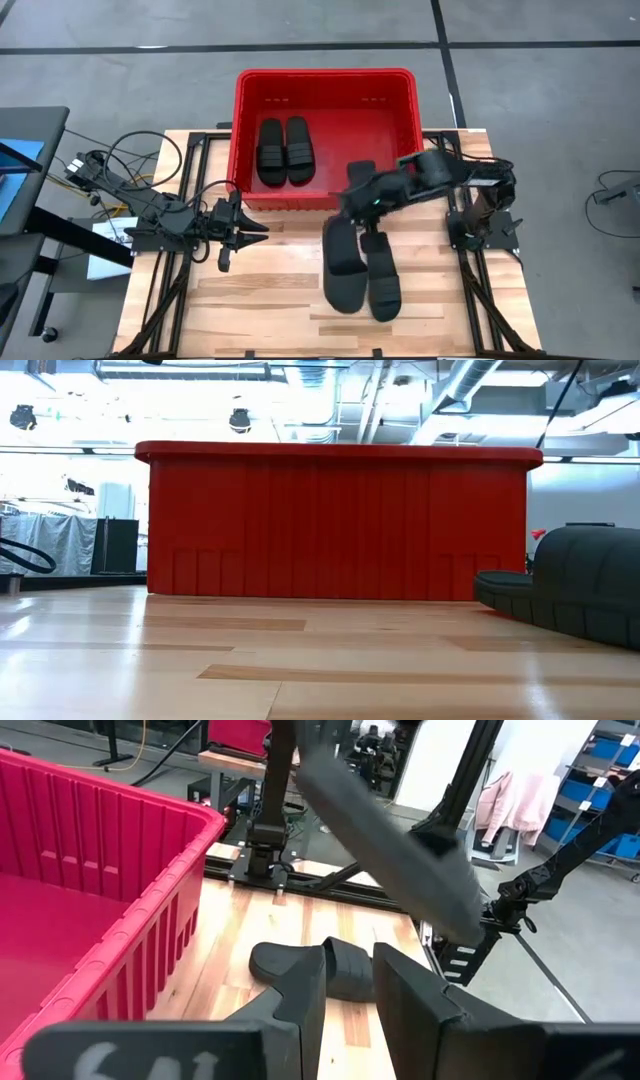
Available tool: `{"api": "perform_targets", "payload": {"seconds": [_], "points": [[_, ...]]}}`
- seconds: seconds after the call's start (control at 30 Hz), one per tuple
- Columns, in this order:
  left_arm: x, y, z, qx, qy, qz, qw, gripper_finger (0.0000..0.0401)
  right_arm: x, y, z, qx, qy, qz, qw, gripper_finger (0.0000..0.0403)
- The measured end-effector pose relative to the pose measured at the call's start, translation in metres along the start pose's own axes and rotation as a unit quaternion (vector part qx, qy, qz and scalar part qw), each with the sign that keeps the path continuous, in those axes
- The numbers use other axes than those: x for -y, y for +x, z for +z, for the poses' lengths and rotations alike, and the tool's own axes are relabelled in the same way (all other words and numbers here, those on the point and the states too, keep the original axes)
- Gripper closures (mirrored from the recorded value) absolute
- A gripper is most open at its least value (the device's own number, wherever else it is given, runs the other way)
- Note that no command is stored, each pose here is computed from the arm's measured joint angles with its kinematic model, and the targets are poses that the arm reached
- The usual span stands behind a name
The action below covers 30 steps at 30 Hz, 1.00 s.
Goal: Pick and place slides into bin
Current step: Put the left black slide into the red bin
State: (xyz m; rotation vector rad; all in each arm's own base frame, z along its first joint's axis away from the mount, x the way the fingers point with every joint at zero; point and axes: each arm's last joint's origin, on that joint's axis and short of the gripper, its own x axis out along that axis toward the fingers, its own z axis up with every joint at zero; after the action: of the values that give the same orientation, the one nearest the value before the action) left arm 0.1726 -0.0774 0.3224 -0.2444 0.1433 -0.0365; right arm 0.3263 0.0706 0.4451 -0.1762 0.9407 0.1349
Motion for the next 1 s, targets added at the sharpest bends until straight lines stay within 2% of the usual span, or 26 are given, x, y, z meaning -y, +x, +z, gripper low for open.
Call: {"api": "perform_targets", "payload": {"seconds": [0.13, 0.43, 0.63, 1.0], "points": [[0.000, 0.000, 0.000, 0.001, -0.007, 0.000, 1.000, 0.0324, 0.016, -0.025, 0.000, 0.044, -0.002, -0.046, 0.998, 0.0402], [0.000, 0.000, 0.001, 0.004, -0.022, -0.001, 1.000, 0.0324, 0.063, -0.059, -0.014, 0.076, 0.025, -0.156, 0.984, 0.0402], [0.000, 0.000, 0.001, 0.006, -0.024, -0.002, 1.000, 0.0324, 0.100, -0.071, -0.013, 0.113, 0.033, -0.248, 0.962, 0.0402], [0.000, 0.000, -0.001, -0.008, -0.016, -0.001, 1.000, 0.0324, 0.171, -0.076, -0.025, 0.092, 0.054, -0.371, 0.922, 0.0402]]}}
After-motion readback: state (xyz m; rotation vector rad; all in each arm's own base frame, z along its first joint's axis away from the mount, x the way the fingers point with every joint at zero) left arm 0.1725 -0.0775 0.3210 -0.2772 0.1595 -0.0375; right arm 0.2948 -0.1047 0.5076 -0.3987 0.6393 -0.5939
